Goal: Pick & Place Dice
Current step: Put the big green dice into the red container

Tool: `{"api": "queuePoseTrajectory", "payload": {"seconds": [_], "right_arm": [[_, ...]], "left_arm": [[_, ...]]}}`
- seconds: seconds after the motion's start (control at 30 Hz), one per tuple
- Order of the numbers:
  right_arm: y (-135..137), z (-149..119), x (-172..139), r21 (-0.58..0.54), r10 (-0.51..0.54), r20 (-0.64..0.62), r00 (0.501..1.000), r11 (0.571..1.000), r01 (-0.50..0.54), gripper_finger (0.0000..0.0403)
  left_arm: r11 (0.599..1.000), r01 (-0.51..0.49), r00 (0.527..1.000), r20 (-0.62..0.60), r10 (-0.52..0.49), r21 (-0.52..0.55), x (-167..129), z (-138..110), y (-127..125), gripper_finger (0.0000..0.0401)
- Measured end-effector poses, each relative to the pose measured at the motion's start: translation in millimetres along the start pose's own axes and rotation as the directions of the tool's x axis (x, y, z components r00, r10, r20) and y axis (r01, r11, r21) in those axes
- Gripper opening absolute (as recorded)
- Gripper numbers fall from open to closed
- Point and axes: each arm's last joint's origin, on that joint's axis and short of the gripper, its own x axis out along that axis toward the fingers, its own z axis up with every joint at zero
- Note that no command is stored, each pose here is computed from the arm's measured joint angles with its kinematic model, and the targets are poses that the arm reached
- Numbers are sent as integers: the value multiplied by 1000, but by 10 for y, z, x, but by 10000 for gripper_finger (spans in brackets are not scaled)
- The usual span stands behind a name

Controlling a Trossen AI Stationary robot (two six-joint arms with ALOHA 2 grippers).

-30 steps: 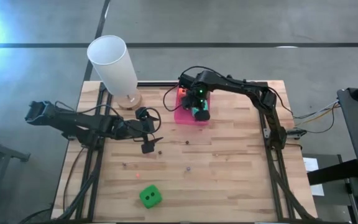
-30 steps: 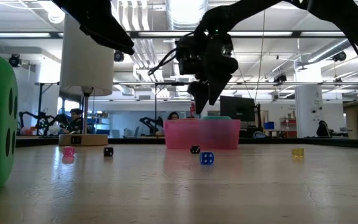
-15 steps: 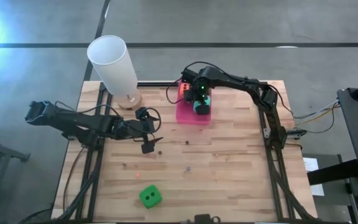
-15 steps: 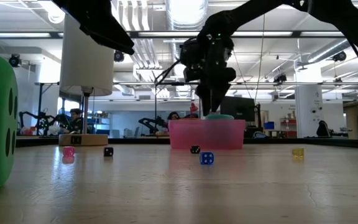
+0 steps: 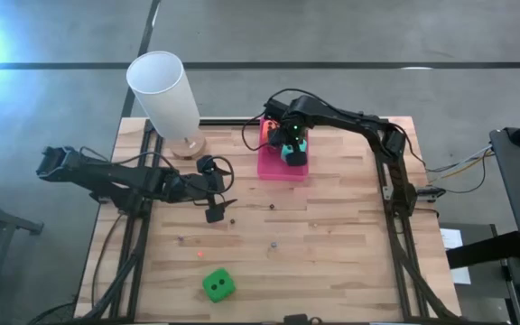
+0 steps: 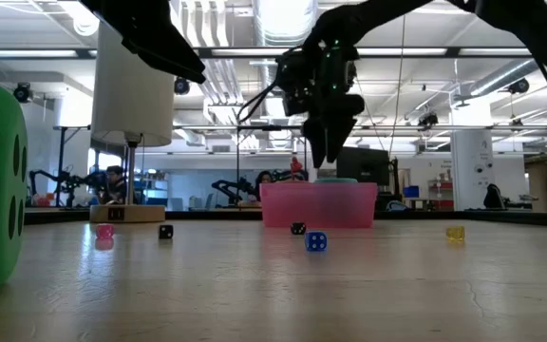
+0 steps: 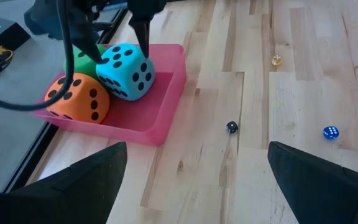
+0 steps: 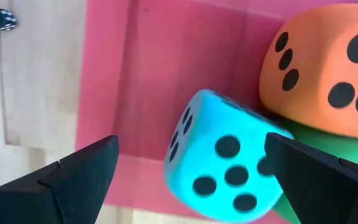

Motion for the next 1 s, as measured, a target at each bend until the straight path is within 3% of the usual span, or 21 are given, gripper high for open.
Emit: {"api": "queuePoseTrajectory", "payload": {"seconds": [0.2, 0.53, 1.0], "right_arm": [[197, -28, -347, 13, -27, 54, 998, 1000, 27, 400], [751, -151, -873, 7, -85, 231, 969, 996, 86, 400], [1530, -492, -994, 30, -83, 474, 877, 997, 78, 400]], "left_arm": [[1000, 0, 1000, 0, 0, -3, 0, 0, 0, 393], [1000, 0, 1000, 0, 0, -3, 0, 0, 0, 391], [1000, 0, 1000, 0, 0, -3, 0, 0, 0, 391]]}}
